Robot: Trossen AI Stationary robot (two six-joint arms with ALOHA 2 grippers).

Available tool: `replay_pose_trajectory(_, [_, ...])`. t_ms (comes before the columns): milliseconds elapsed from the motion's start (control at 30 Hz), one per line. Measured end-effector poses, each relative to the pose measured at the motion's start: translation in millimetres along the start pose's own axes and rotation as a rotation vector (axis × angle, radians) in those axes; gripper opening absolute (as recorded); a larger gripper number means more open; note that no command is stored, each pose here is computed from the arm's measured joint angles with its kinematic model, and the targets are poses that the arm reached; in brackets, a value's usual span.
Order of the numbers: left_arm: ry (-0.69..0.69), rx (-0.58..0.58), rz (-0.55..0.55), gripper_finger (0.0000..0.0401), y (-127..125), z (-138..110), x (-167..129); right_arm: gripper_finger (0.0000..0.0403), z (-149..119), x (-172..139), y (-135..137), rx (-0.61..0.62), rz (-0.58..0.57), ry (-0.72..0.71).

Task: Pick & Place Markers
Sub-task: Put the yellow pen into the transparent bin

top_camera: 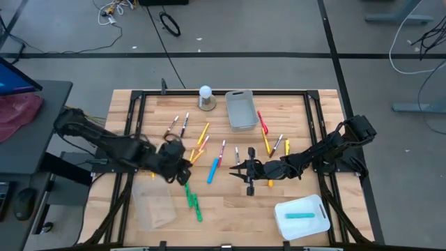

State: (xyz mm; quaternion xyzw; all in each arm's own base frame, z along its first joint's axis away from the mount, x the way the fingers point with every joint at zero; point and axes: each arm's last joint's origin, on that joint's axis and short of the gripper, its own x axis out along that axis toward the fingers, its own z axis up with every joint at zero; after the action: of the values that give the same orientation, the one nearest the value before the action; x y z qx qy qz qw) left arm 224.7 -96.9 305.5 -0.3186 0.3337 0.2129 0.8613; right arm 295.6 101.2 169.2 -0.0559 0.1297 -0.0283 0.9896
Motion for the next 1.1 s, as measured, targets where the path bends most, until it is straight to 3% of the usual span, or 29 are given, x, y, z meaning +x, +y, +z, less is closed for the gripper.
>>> replay_pose_trajectory(300, [0.108,-0.245,0.135,0.0037,-10.6,-54.7,-26.5,0.0089,0.8,0.0,0.1,-0.009,0.000,-0.008])
replay_pose_trajectory(500, [0.166,-0.354,0.283,0.0047,-14.0,-85.0,-12.9,0.0089,0.8,-0.2,0.5,-0.001,0.002,-0.008])
replay_pose_trajectory(733, [0.357,-0.459,0.520,0.0044,-14.5,-110.9,8.8,0.0089,0.9,-0.3,0.8,0.003,0.003,-0.009])
replay_pose_trajectory(1100, [0.484,-0.585,0.727,0.0049,-16.9,-145.2,20.8,0.0089,0.8,-0.3,0.8,0.005,0.003,-0.008])
